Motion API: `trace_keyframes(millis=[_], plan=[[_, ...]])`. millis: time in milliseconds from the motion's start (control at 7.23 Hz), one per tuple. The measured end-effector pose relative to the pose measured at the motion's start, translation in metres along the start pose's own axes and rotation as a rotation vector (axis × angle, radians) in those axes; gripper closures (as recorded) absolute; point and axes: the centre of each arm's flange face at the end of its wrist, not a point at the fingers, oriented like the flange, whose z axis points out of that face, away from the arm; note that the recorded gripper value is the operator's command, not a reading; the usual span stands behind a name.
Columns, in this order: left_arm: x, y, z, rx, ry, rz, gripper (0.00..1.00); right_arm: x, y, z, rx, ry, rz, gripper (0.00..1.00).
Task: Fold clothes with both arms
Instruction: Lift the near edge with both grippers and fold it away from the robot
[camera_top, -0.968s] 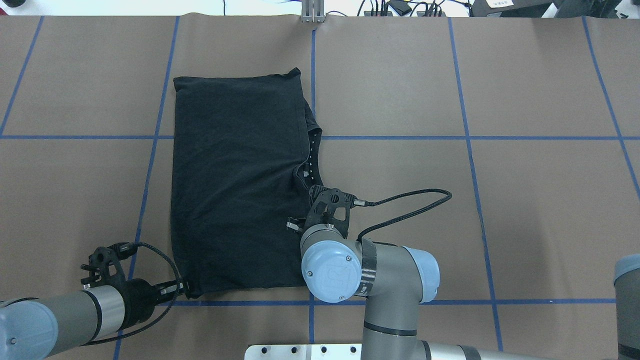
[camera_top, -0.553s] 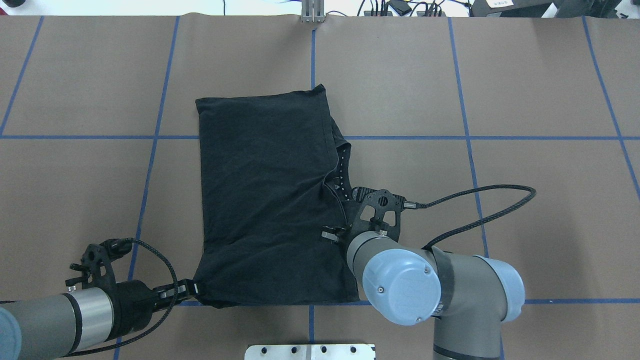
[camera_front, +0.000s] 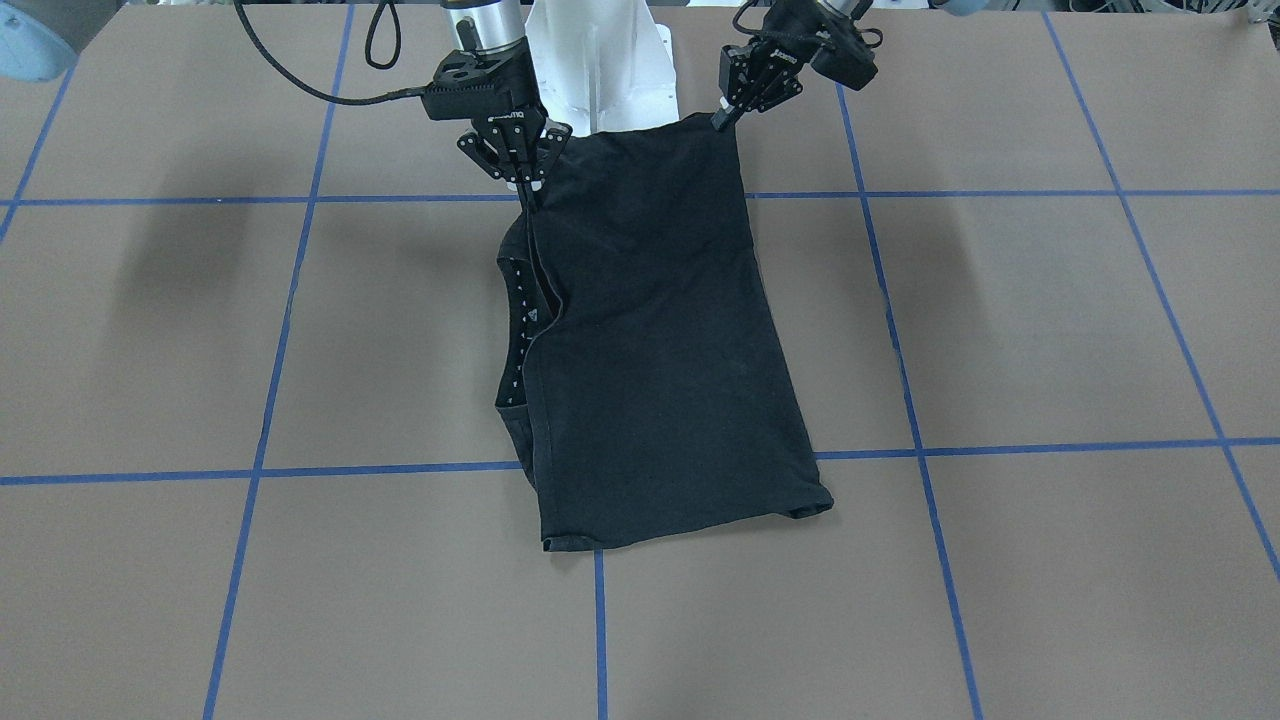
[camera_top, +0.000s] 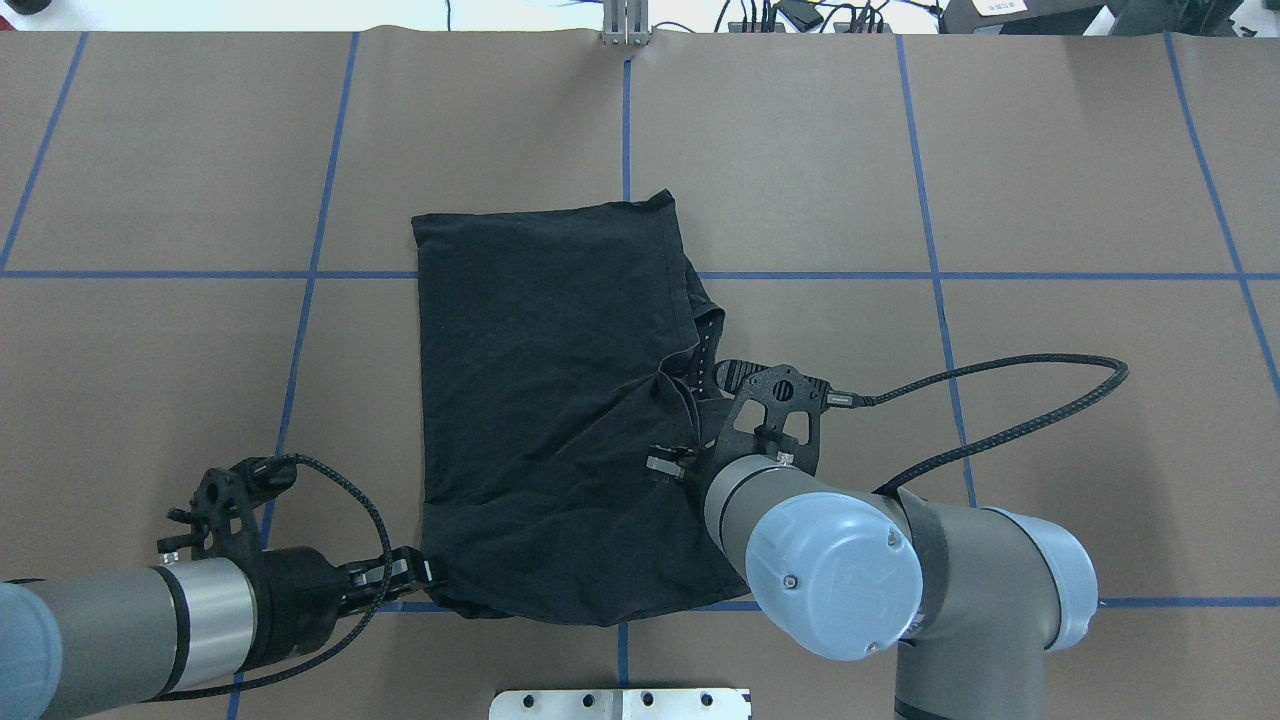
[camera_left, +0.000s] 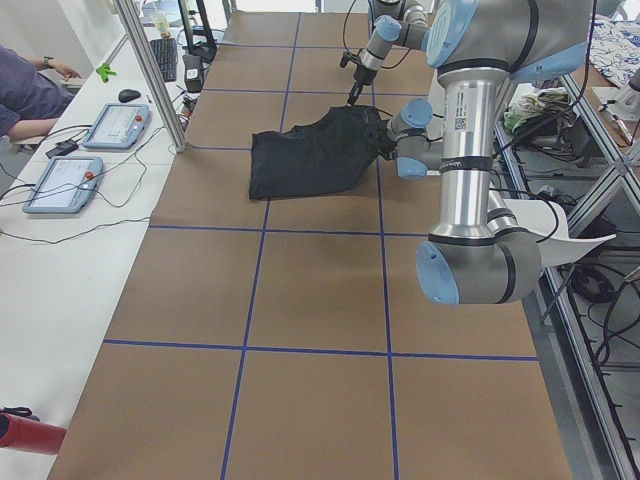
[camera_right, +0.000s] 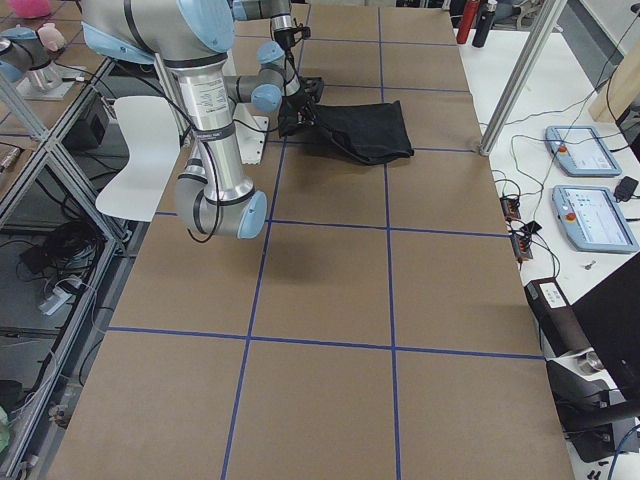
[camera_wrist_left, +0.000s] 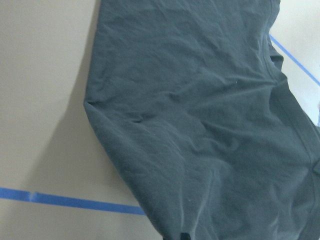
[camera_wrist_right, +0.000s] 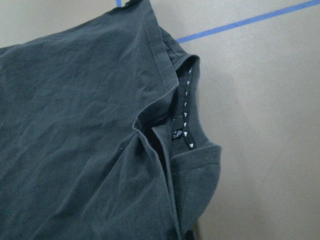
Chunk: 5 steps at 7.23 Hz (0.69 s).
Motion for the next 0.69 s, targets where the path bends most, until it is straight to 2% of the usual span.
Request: trace_keyframes(millis=[277,415,692], plan=[[0.042,-0.038,0.005,0.07,-0.038,0.036,1.0,0.0,-0.02,0.019,0.038,0.034,0.011,1.0],[0.057,-0.064,0.008,0.098,-0.064,0.052,1.0,-0.002,-0.028,0.026,0.052,0.045,0.018,1.0],[0.072,-0.13,0.021,0.195,-0.113,0.1,1.0,-0.024,-0.053,0.039,0.09,0.06,0.04,1.0]])
